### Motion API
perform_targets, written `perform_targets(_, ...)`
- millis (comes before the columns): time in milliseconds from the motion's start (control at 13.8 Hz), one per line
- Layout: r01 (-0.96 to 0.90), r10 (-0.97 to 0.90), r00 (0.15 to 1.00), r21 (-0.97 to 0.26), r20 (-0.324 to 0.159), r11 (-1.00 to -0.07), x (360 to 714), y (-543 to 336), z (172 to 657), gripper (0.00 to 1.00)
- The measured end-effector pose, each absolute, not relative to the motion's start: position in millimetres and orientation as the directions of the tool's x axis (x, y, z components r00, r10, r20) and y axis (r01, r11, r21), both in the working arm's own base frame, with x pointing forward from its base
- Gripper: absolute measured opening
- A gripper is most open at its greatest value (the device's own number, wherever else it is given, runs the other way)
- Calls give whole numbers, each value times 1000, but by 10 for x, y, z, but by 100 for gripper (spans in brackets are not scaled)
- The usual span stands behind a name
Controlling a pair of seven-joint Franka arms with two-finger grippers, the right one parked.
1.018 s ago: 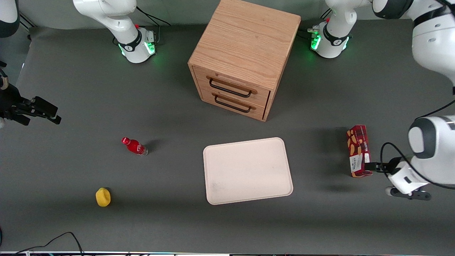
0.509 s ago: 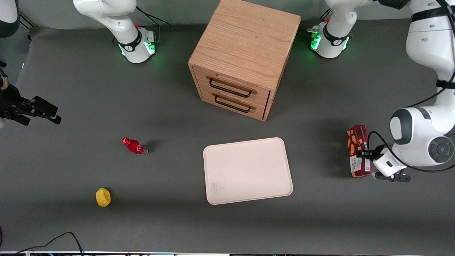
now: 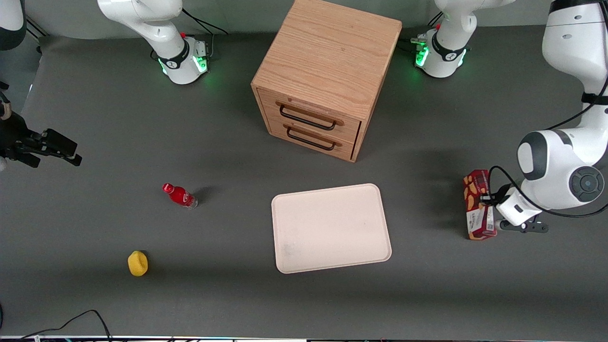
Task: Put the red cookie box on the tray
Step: 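Lift the cookie box and carry it over the cream tray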
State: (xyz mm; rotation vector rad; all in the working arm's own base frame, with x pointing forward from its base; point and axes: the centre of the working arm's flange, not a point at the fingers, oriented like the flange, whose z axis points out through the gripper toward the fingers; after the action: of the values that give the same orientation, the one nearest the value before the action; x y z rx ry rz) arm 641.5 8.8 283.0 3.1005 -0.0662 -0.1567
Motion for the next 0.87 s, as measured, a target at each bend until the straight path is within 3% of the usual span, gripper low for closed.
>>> perform_targets(509,93,91,992,24,-91,-995,6766,-1158,4102,7)
perform_targets(655,130,125,987,39,-103,-991,6745,-1408,4060,7)
perform_targets(873,114,107,987,49,-124,-992,6694,-2032,3621,7)
